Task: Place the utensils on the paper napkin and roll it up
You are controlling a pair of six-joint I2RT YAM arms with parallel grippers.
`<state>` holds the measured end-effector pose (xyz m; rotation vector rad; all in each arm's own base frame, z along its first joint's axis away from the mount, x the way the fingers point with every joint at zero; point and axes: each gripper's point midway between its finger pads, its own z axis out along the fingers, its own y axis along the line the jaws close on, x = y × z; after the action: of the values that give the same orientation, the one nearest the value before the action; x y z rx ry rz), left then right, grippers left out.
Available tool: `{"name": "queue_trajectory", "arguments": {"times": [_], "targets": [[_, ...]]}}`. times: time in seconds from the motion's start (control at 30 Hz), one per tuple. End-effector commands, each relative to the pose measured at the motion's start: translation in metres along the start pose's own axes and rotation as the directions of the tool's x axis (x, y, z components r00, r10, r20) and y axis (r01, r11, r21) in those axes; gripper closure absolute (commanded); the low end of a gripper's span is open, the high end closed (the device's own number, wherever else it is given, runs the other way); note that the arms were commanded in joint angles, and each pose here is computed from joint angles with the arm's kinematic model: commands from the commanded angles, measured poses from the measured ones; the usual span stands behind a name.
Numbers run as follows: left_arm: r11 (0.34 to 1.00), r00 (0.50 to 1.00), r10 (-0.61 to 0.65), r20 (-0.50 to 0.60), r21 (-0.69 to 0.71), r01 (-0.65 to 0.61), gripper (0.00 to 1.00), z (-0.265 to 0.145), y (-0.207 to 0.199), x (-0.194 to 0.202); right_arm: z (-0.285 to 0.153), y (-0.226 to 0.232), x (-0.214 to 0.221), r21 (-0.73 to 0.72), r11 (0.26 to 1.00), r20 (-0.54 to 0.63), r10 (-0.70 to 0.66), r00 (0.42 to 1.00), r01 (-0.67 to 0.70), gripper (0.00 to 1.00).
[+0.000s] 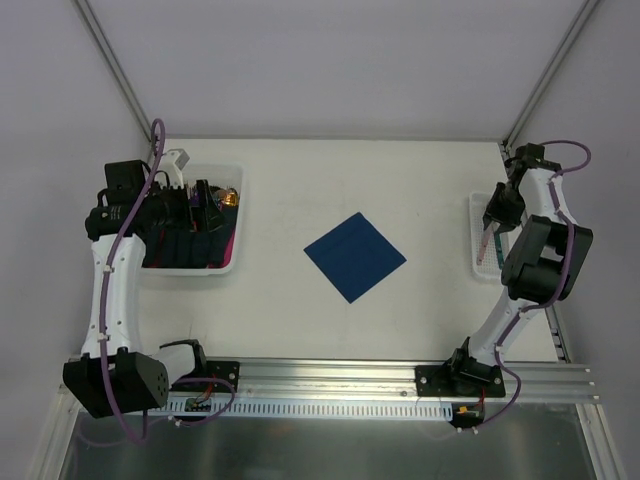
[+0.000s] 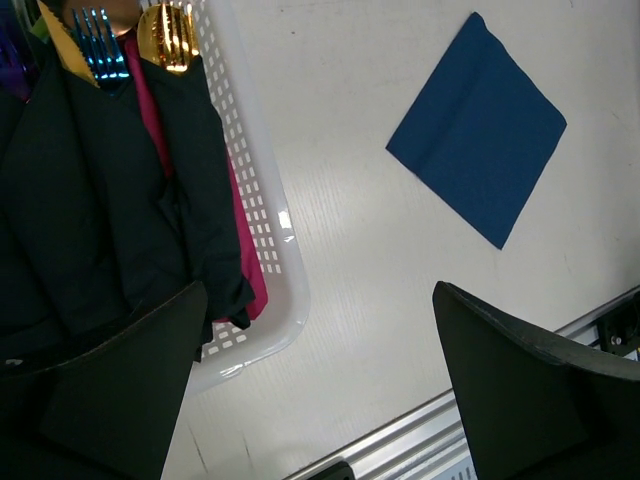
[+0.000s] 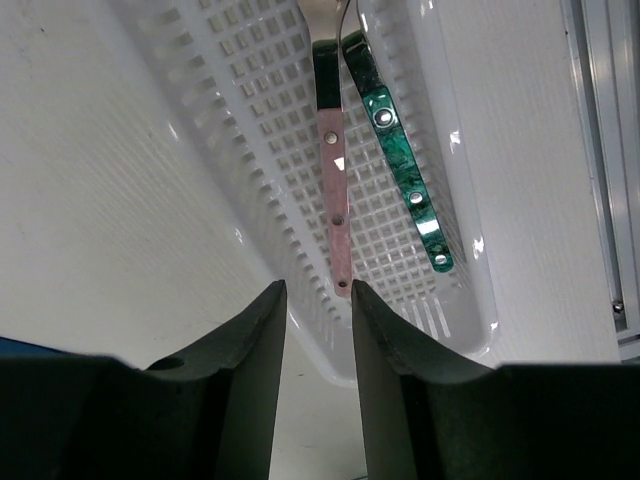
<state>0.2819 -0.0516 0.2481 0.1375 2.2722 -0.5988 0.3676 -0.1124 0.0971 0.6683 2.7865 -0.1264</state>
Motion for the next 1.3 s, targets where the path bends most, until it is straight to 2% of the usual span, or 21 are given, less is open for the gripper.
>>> {"name": "queue_trajectory", "arguments": {"times": [0.0, 0.43, 0.83, 1.1, 1.27], "targets": [[0.999, 0.999, -0.031, 0.018, 0.015, 0.031, 0.01, 0.001, 0.008, -0.005, 0.014, 0.007, -0.004, -0.020, 0.999, 0.010, 0.049, 0.999, -0.049, 0.65], [0.990, 0.991, -0.128, 0.024, 0.063, 0.127, 0.01, 0.000, 0.022, -0.008, 0.062, 0.002, 0.002, 0.032, 0.996, 0.003, 0.086, 0.996, -0.086, 0.65], [0.983, 0.988, -0.152, 0.013, 0.107, 0.150, 0.01, 0.005, 0.018, -0.012, 0.073, -0.002, 0.001, 0.045, 0.998, -0.013, 0.054, 0.998, -0.053, 0.62], [0.978, 0.986, -0.164, 0.011, 0.136, 0.161, 0.01, 0.004, 0.014, -0.015, 0.060, -0.007, -0.004, 0.039, 0.998, 0.032, 0.046, 0.998, -0.047, 0.60], [0.979, 0.988, -0.152, 0.019, 0.139, 0.148, 0.01, 0.002, 0.012, -0.016, 0.065, -0.012, -0.001, 0.059, 0.997, -0.004, 0.053, 0.999, -0.053, 0.61]]}}
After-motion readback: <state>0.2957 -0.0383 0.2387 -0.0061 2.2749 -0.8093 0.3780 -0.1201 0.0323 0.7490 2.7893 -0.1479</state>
